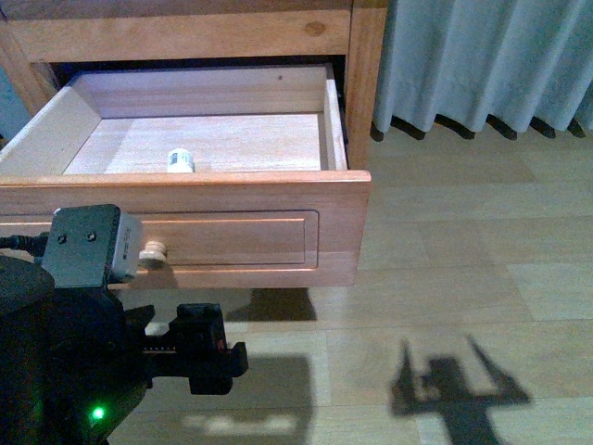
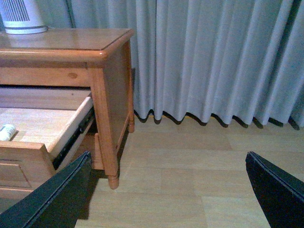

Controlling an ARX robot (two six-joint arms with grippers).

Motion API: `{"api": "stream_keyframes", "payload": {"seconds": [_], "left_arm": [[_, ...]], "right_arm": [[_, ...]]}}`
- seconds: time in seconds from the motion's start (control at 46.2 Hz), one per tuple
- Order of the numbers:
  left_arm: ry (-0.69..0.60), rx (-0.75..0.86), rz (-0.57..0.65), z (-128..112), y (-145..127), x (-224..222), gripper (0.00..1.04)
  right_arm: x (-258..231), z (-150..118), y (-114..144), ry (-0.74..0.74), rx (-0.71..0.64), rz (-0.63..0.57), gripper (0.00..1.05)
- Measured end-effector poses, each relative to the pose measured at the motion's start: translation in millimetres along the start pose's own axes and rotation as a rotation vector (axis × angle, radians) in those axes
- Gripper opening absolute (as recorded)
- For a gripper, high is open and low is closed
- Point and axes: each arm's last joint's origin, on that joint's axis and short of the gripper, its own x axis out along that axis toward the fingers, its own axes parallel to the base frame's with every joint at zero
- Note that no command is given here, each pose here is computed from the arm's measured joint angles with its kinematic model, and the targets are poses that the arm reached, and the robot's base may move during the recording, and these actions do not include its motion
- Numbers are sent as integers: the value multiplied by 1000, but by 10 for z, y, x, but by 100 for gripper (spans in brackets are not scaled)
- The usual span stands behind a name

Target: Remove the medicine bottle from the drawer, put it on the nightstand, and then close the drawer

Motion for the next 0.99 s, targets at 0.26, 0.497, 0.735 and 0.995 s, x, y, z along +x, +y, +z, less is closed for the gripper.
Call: {"api": "stream_keyframes", "payload": {"seconds": [0.26, 0.497, 0.735, 0.995], "left_arm": [[-4, -17, -3, 69, -11, -38, 98], [-24, -43, -25, 299, 49, -218, 98], [-41, -67, -53, 781, 340, -723, 98], [-136, -123, -63, 1159, 572, -1273, 98]], "right_arm": [[0, 0, 0, 0, 0, 1, 98], [0, 0, 0, 0, 0, 1, 98], [0, 0, 0, 0, 0, 0, 98], [0, 0, 0, 0, 0, 1, 98]]}}
